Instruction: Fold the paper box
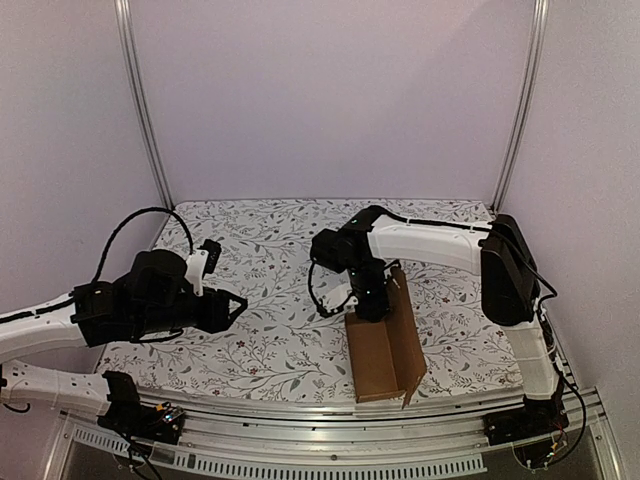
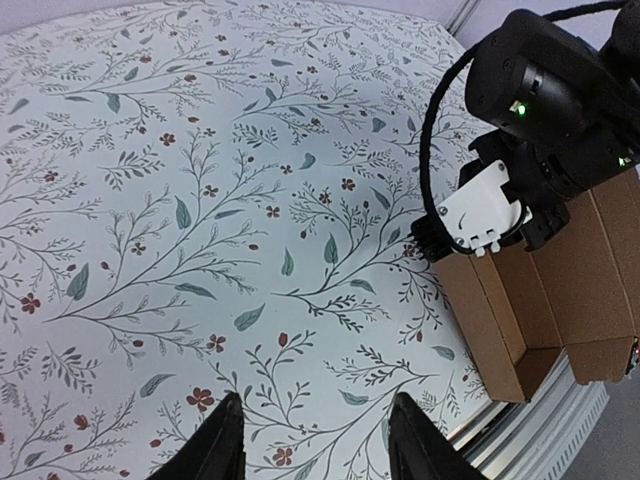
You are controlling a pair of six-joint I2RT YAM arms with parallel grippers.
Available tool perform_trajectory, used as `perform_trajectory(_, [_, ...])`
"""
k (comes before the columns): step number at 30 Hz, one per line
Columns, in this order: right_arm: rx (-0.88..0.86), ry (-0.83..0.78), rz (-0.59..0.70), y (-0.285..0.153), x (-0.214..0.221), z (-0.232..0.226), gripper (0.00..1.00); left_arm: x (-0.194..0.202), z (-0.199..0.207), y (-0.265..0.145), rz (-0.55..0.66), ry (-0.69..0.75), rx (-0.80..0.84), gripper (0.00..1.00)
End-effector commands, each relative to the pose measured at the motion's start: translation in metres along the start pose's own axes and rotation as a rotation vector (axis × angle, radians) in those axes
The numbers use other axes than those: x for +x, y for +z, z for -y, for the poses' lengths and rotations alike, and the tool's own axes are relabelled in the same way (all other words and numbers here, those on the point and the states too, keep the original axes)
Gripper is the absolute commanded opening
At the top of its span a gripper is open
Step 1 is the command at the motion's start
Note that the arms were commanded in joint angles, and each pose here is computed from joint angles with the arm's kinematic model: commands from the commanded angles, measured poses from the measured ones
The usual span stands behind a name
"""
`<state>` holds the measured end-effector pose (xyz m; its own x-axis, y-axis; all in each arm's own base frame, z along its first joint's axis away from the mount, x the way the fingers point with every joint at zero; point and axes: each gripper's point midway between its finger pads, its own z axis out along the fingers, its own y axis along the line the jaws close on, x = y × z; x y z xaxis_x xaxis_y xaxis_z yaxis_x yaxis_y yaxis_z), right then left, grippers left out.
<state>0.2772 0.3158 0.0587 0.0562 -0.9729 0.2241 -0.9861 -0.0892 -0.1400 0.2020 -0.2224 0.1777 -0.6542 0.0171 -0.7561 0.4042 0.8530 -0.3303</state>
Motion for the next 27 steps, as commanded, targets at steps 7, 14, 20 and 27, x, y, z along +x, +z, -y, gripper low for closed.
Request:
perform_trajectory(7, [0.059, 0.031, -0.018, -0.042, 0.02, 0.003, 0.48, -0.002, -0.001, 0.003, 0.004, 0.033, -0.021, 0.5])
perform_trajectory(14, [0.095, 0.078, 0.107, -0.072, 0.012, 0.009, 0.56, -0.006, -0.001, 0.001, 0.011, 0.048, -0.034, 0.52])
perform_trajectory(20, [0.082, 0.097, 0.086, -0.063, 0.006, 0.01, 0.99, -0.006, -0.002, 0.0, 0.014, 0.041, -0.031, 0.54])
perform_trajectory(27, [0.123, 0.109, 0.147, -0.061, -0.012, 0.022, 0.99, -0.002, -0.005, 0.0, 0.011, 0.037, -0.041, 0.55])
